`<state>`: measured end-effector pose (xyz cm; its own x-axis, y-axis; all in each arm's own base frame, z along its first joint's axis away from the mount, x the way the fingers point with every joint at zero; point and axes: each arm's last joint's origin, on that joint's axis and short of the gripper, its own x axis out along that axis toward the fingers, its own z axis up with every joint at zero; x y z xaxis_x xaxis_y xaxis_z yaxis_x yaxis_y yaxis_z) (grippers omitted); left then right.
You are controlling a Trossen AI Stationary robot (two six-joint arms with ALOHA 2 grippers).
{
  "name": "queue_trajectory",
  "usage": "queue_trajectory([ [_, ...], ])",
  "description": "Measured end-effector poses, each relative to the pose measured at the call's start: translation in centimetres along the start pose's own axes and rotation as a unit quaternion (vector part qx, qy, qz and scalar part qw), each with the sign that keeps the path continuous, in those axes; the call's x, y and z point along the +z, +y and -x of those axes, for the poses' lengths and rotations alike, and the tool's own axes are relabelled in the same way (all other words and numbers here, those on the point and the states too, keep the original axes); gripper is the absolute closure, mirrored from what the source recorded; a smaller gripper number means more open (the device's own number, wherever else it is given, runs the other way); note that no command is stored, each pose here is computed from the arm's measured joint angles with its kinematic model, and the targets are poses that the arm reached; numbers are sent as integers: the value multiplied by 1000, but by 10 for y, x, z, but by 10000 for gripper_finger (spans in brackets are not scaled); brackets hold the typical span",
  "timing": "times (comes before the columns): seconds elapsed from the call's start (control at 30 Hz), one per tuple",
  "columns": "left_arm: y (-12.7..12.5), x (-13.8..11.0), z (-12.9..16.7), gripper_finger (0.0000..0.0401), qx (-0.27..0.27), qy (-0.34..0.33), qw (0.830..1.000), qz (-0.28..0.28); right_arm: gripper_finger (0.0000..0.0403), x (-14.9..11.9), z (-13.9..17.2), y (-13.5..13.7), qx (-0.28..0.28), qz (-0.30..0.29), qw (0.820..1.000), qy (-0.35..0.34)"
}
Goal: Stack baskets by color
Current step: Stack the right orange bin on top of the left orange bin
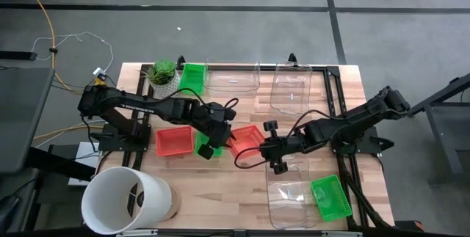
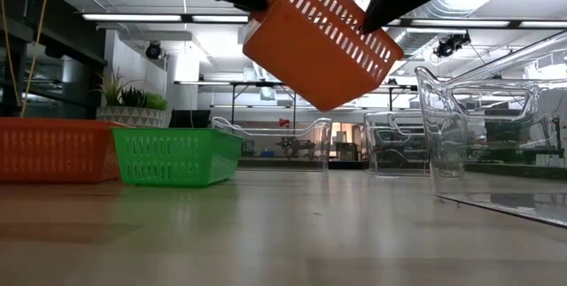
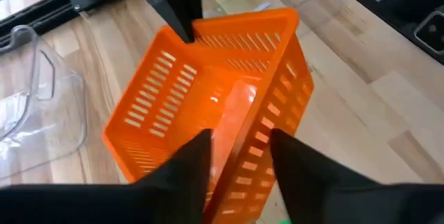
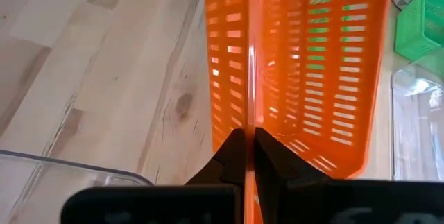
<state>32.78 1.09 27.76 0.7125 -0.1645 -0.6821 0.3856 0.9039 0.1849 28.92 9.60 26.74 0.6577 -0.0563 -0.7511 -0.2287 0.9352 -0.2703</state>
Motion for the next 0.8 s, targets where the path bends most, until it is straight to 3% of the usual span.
queue_trajectory([
  [0.1,-1,-1,0,366,-8,3,1000,-13,403,0,0,0,-2,14,1000,2],
  [0.17,-2,-2,0,390,-13,8,1000,-13,402,0,0,-1,-9,17,1000,2],
  [0.33,-3,-6,0,395,-16,29,999,-9,375,0,0,-3,-50,3,999,4],
  [0.5,-4,-10,3,399,-7,59,998,-8,290,2,8,-6,-68,-31,997,28],
  [0.67,-5,-10,14,400,5,134,991,-8,195,5,21,-11,-82,-53,994,43],
  [0.8,-14,-3,31,400,-22,191,981,0,160,-3,31,-14,-102,-75,989,76],
])
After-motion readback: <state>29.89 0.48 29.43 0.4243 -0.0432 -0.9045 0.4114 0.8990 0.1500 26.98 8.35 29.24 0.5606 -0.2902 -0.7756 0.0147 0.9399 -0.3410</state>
